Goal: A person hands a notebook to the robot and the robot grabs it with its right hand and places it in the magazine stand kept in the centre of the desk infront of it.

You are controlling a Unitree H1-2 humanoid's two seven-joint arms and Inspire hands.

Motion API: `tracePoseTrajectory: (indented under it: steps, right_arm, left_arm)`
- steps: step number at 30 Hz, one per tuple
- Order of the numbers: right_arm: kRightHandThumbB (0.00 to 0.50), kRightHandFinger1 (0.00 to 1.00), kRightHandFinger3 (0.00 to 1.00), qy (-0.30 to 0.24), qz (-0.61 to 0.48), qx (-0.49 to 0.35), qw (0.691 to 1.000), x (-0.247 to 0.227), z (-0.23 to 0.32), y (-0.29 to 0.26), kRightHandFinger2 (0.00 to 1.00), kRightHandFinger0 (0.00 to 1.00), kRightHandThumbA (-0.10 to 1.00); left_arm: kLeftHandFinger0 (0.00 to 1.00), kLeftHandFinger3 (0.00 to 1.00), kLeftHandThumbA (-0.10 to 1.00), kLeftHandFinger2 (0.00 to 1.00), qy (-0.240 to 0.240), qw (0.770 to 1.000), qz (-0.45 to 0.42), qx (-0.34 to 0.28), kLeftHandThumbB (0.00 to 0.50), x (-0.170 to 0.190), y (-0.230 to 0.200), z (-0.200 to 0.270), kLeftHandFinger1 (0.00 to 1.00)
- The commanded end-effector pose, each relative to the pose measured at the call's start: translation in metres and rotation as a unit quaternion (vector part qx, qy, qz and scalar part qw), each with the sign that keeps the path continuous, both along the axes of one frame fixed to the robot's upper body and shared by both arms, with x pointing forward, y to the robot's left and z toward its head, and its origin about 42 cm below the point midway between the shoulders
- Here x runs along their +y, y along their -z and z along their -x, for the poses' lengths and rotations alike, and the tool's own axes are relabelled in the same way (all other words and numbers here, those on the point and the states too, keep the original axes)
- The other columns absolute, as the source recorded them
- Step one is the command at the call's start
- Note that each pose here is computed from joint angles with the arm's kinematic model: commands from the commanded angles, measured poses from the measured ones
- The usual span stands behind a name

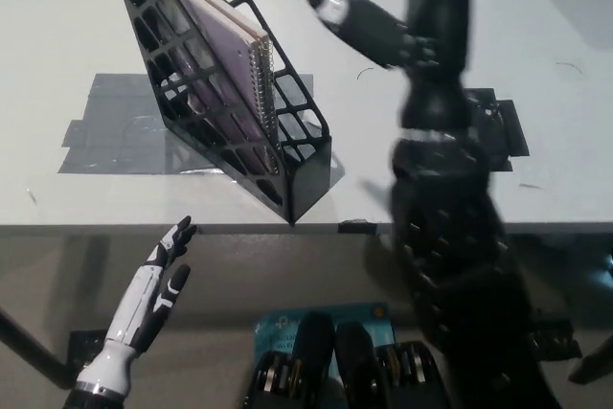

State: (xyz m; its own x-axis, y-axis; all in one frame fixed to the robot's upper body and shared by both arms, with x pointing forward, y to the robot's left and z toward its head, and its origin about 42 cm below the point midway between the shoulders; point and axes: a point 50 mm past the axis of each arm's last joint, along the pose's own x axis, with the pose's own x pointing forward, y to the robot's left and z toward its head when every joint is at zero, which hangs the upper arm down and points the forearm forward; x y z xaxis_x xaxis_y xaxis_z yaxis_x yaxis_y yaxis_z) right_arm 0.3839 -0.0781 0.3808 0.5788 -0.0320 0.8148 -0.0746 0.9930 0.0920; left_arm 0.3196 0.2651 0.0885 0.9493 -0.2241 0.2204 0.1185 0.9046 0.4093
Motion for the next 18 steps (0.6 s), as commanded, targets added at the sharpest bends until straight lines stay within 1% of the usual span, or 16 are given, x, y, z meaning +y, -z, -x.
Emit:
tracePoseTrajectory:
  steps: [1, 3, 4, 5, 7, 8, 9, 11, 13, 15, 17, 18]
  right_arm:
    - [0.323, 1.0, 1.0, 0.0, 0.05, -0.097, 0.994, -0.062, 0.083, -0.012, 1.0, 1.0, 1.0]
    - [0.334, 1.0, 1.0, 0.002, 0.06, -0.092, 0.994, -0.07, 0.091, -0.002, 1.0, 1.0, 1.0]
    - [0.325, 1.0, 1.0, 0.003, 0.066, -0.084, 0.994, -0.075, 0.096, 0.006, 1.0, 1.0, 1.0]
    - [0.296, 1.0, 1.0, 0.009, 0.079, -0.06, 0.995, -0.086, 0.106, 0.026, 1.0, 1.0, 1.0]
    - [0.291, 1.0, 1.0, 0.009, 0.084, -0.038, 0.996, -0.094, 0.114, 0.043, 1.0, 1.0, 1.0]
    - [0.305, 1.0, 1.0, 0.007, 0.084, -0.023, 0.996, -0.098, 0.116, 0.052, 1.0, 1.0, 1.0]
    - [0.306, 1.0, 1.0, 0.005, 0.086, -0.004, 0.996, -0.102, 0.12, 0.064, 1.0, 1.0, 1.0]
    - [0.324, 1.0, 1.0, 0.005, 0.087, 0.043, 0.995, -0.111, 0.126, 0.093, 1.0, 1.0, 1.0]
    - [0.313, 1.0, 1.0, 0.008, 0.096, 0.089, 0.991, -0.116, 0.132, 0.121, 1.0, 1.0, 1.0]
    - [0.323, 1.0, 1.0, 0.004, 0.103, 0.118, 0.988, -0.116, 0.136, 0.136, 1.0, 1.0, 1.0]
    - [0.275, 1.0, 1.0, -0.016, 0.108, 0.165, 0.98, -0.113, 0.143, 0.165, 1.0, 1.0, 1.0]
    - [0.265, 1.0, 1.0, -0.02, 0.109, 0.177, 0.978, -0.112, 0.144, 0.173, 1.0, 1.0, 1.0]
  left_arm:
    - [1.0, 1.0, 1.0, 1.0, 0.025, 0.999, -0.013, -0.024, 0.5, -0.005, -0.006, 0.004, 1.0]
    - [1.0, 1.0, 1.0, 1.0, 0.03, 0.999, -0.012, -0.022, 0.5, -0.007, -0.005, 0.007, 1.0]
    - [1.0, 1.0, 1.0, 1.0, 0.035, 0.999, -0.01, -0.021, 0.5, -0.009, -0.005, 0.01, 1.0]
    - [1.0, 1.0, 1.0, 1.0, 0.048, 0.999, -0.006, -0.018, 0.5, -0.015, -0.004, 0.016, 1.0]
    - [1.0, 1.0, 1.0, 1.0, 0.055, 0.998, -0.003, -0.017, 0.5, -0.019, -0.003, 0.021, 1.0]
    - [1.0, 1.0, 1.0, 1.0, 0.059, 0.998, 0.001, -0.016, 0.5, -0.021, -0.002, 0.024, 1.0]
    - [1.0, 1.0, 1.0, 1.0, 0.062, 0.998, 0.007, -0.014, 0.5, -0.023, -0.001, 0.029, 1.0]
    - [1.0, 1.0, 1.0, 1.0, 0.065, 0.998, 0.016, -0.012, 0.5, -0.028, 0.0, 0.037, 1.0]
    - [1.0, 1.0, 1.0, 1.0, 0.066, 0.998, 0.02, -0.009, 0.5, -0.03, 0.002, 0.042, 1.0]
    - [1.0, 1.0, 1.0, 1.0, 0.065, 0.998, 0.021, -0.006, 0.5, -0.03, 0.004, 0.045, 1.0]
    - [1.0, 1.0, 1.0, 1.0, 0.061, 0.998, 0.025, -0.002, 0.5, -0.03, 0.007, 0.049, 1.0]
    - [1.0, 1.0, 1.0, 1.0, 0.06, 0.998, 0.026, -0.001, 0.5, -0.031, 0.007, 0.05, 1.0]
